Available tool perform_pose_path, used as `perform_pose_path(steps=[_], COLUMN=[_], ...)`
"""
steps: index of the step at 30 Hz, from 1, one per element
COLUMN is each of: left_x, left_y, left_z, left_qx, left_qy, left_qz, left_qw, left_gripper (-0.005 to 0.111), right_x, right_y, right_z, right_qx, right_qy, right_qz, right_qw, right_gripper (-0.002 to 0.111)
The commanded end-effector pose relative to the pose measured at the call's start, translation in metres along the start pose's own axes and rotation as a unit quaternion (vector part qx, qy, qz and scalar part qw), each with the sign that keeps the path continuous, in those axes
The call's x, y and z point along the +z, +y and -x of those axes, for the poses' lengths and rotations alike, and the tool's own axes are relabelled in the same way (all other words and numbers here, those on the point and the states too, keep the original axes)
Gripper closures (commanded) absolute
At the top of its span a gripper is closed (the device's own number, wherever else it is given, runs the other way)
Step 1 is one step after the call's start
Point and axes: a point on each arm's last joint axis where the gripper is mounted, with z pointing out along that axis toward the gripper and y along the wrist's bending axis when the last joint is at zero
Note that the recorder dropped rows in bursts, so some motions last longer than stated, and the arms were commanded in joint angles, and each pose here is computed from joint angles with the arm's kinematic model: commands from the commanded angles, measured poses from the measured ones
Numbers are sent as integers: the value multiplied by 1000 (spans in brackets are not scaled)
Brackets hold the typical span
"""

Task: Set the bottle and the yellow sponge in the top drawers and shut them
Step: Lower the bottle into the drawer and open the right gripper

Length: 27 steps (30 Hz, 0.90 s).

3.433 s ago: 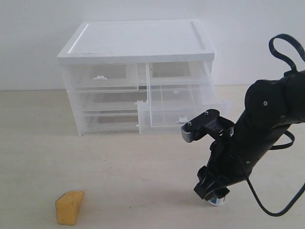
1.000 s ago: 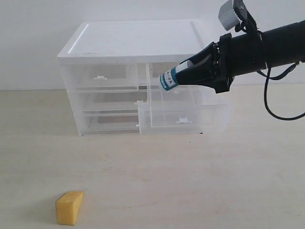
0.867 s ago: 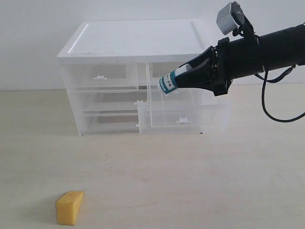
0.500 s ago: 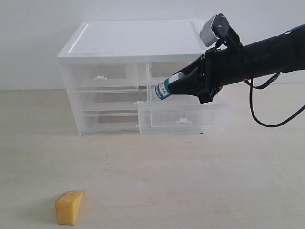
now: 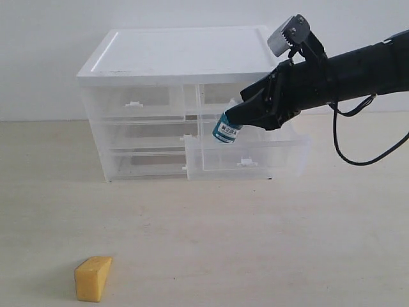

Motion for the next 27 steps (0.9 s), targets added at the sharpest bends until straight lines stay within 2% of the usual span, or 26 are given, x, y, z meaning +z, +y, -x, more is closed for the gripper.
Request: perform_pose_path(steps=[1, 8, 12, 17, 21, 24, 27], left_x=[0, 0, 0, 0, 0, 0, 0], left_y=[0, 0, 0, 0, 0, 0, 0], left_z=[-1, -1, -1, -1, -1, -1, -1], left_qx=[-2, -2, -2, -2, -2, -2, -2], left_qy=[-1, -1, -1, -1, -1, -1, -1], left_qz=[0, 0, 0, 0, 0, 0, 0], left_qw=[1000, 1000, 1000, 1000, 1000, 1000, 1000], left_gripper=[102, 102, 102, 102, 102, 102, 102], right_x=[-1, -17, -32, -39, -40, -33, -20], right_y=[-2, -5, 2, 25, 35, 42, 48], right_z=[1, 19, 38, 51, 53, 48, 47], right_qx=[0, -2, 9, -1, 10, -2, -18], right_qy=[4, 0, -20, -44, -44, -3, 35], right_qz=[-14, -80, -91, 0, 48, 61, 37], right_qw=[1000, 997, 996, 999, 998, 998, 999], right_gripper=[47, 47, 48, 48, 48, 50, 63])
